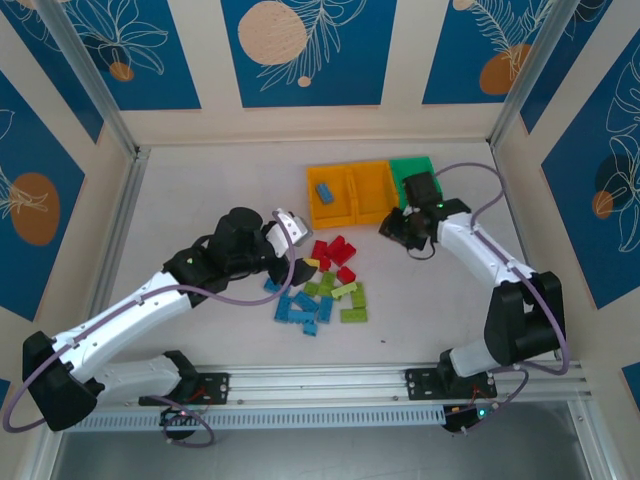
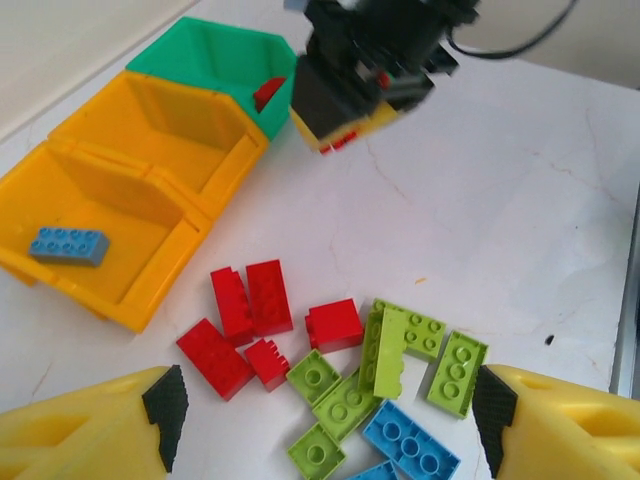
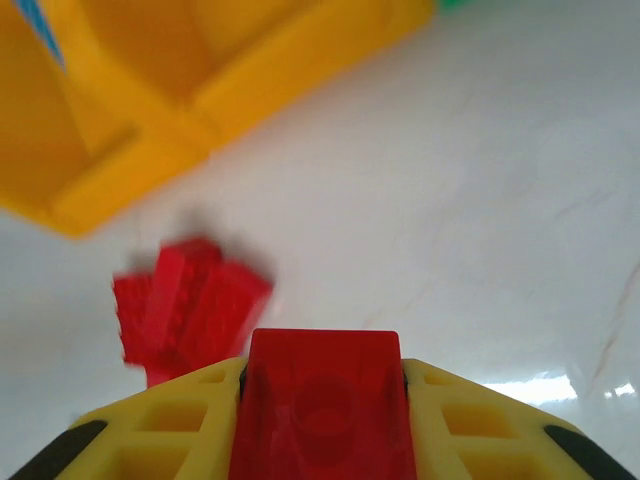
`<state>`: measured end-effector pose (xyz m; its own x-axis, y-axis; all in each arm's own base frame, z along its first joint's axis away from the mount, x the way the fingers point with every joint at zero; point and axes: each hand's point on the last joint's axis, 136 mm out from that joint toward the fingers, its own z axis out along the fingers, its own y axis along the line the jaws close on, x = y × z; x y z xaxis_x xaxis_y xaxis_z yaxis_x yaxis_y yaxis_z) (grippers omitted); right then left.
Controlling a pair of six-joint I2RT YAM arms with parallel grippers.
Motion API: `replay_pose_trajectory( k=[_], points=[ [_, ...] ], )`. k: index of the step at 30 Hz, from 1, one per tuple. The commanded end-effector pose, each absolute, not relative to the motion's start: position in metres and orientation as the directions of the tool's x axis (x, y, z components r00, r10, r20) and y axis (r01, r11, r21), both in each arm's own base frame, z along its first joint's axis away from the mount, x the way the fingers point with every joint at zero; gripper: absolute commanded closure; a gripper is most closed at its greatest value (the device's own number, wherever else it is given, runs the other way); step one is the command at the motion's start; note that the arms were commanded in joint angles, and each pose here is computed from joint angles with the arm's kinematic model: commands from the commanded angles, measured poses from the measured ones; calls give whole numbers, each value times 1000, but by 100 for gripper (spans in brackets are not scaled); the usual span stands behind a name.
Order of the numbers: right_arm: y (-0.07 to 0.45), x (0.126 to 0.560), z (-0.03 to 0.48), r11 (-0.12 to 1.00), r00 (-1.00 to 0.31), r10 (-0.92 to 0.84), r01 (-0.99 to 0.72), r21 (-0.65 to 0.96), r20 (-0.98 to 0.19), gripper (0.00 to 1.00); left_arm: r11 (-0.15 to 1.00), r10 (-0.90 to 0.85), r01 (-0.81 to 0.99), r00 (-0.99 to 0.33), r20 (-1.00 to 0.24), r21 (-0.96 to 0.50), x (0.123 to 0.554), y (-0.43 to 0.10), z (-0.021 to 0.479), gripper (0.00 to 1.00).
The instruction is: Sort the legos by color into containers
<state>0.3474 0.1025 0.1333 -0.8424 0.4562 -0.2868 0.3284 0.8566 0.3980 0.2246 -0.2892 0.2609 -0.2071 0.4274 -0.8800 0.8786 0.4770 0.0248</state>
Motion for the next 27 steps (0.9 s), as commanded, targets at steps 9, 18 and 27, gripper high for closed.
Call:
replay_pose_trajectory(
  k=[9,18,27],
  points=[
    [26,494,134,813,-761,560,429,393,-328,69,610,400,792,-298,-866,9,244,-280,262,24],
    [28,510,157,806,-763,566,433,404,-312,37,748,291,653,-478,-828,-114,262,-275,243,25],
    [81,402,221,779,-812,479,219,587,-333,37,885,105,367,-757,-645,-287,283,-280,181,32]
  ],
)
